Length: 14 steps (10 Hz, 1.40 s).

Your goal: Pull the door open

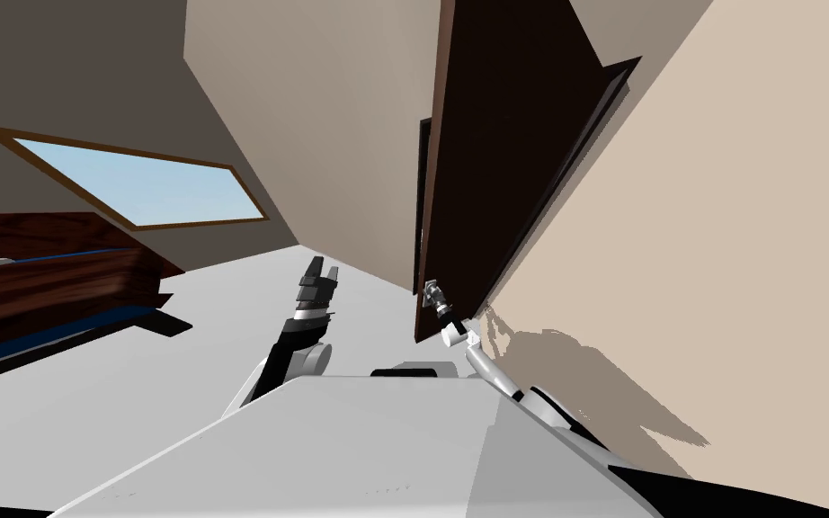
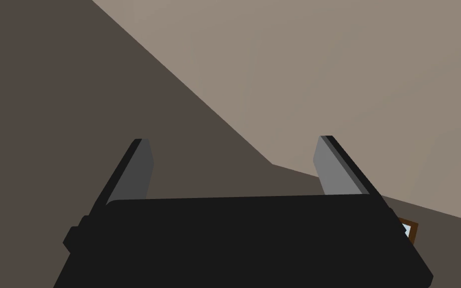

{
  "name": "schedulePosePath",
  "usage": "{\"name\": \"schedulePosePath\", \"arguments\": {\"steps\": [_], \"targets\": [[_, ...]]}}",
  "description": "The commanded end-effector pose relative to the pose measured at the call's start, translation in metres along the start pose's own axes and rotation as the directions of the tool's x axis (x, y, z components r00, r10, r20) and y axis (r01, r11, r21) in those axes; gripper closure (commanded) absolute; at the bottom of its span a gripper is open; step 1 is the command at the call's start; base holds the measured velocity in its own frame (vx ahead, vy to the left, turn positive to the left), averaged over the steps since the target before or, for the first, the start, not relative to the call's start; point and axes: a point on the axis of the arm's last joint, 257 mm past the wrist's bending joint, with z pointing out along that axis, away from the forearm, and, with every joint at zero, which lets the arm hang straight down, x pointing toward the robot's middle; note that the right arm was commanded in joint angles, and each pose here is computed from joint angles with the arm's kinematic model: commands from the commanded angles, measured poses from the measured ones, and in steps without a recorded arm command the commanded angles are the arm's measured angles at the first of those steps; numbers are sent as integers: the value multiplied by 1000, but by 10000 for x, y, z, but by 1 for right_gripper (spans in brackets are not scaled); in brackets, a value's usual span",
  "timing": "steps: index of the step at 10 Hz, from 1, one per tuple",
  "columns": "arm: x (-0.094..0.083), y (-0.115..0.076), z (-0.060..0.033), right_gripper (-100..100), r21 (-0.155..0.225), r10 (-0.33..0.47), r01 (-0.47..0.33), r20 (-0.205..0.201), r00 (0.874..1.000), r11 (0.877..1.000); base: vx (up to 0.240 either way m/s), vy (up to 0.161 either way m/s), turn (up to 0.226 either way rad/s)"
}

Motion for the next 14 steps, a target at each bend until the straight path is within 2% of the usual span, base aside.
{"name": "schedulePosePath", "arguments": {"steps": [1, 4, 5, 9, 10, 14], "targets": [[-31, -292, 42, 100, 46, 20, -20, 5, 1000, 999, -9, 5, -93], [-31, -292, 42, 100, 46, 20, -20, 5, 1000, 999, -12, 7, -2], [-23, -371, 62, 100, 62, 23, -23, 3, 1000, 998, -5, 3, -102], [-23, -371, 62, 100, 62, 23, -23, 3, 1000, 998, -1, 1, -14], [-14, -454, 81, 100, 79, 27, -27, 1, 1000, 997, -7, -3, -82], [-14, -454, 81, 100, 79, 27, -27, 1, 1000, 997, -1, 0, -10]]}}
